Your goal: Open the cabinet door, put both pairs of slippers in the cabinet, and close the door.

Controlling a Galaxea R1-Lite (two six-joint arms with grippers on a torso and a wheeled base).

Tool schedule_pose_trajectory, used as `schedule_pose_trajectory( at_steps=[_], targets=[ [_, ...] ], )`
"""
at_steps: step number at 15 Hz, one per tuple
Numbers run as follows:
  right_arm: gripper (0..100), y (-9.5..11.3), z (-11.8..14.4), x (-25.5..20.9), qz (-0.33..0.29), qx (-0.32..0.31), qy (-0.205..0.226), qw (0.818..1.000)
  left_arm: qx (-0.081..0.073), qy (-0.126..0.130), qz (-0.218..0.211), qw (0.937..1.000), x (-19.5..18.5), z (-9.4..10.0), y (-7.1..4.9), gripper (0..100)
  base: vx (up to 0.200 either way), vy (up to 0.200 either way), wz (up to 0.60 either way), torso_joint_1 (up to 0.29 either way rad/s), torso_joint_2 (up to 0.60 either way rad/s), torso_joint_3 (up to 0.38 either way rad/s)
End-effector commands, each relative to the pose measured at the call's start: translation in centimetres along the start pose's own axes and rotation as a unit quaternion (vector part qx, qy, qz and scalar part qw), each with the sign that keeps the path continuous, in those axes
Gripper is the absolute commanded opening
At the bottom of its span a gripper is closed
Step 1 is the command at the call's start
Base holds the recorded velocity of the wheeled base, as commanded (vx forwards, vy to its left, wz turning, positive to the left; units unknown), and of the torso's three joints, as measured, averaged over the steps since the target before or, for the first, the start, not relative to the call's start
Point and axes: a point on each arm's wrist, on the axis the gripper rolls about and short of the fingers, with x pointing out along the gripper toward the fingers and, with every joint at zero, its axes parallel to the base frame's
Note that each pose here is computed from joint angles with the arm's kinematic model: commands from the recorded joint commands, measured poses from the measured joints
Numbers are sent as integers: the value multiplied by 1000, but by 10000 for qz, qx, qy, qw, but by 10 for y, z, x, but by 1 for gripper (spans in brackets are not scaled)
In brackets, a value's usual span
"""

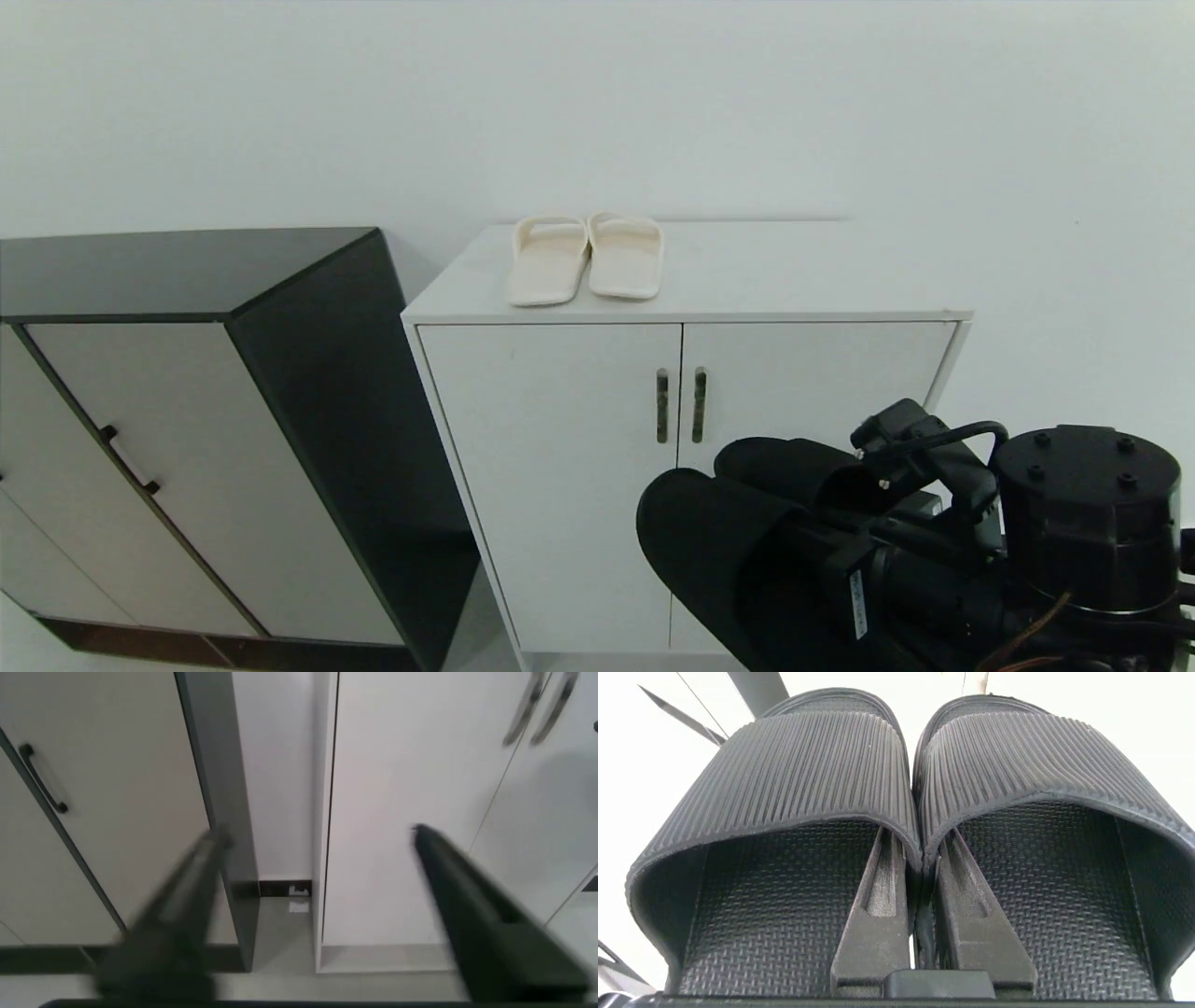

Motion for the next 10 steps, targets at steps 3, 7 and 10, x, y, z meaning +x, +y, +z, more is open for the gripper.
schedule_pose_trajectory(
  at_steps=[3, 7, 10],
  targets=[
    [0, 2, -3, -2, 42, -19, 30, 10000, 15, 4, -11, 10000, 0, 0, 0, 100, 0, 0, 0, -163, 491, 323],
    [0, 2, -3, -2, 42, -19, 30, 10000, 0, 27, -11, 10000, 0, 0, 0, 100, 0, 0, 0, -144, 471, 331],
    [0, 1, -3, -6, 37, -16, 6, 10000, -253, 27, -26, 9997, 7, 54, 1, 100, 0, 0, 0, -98, 458, 346]
  ],
)
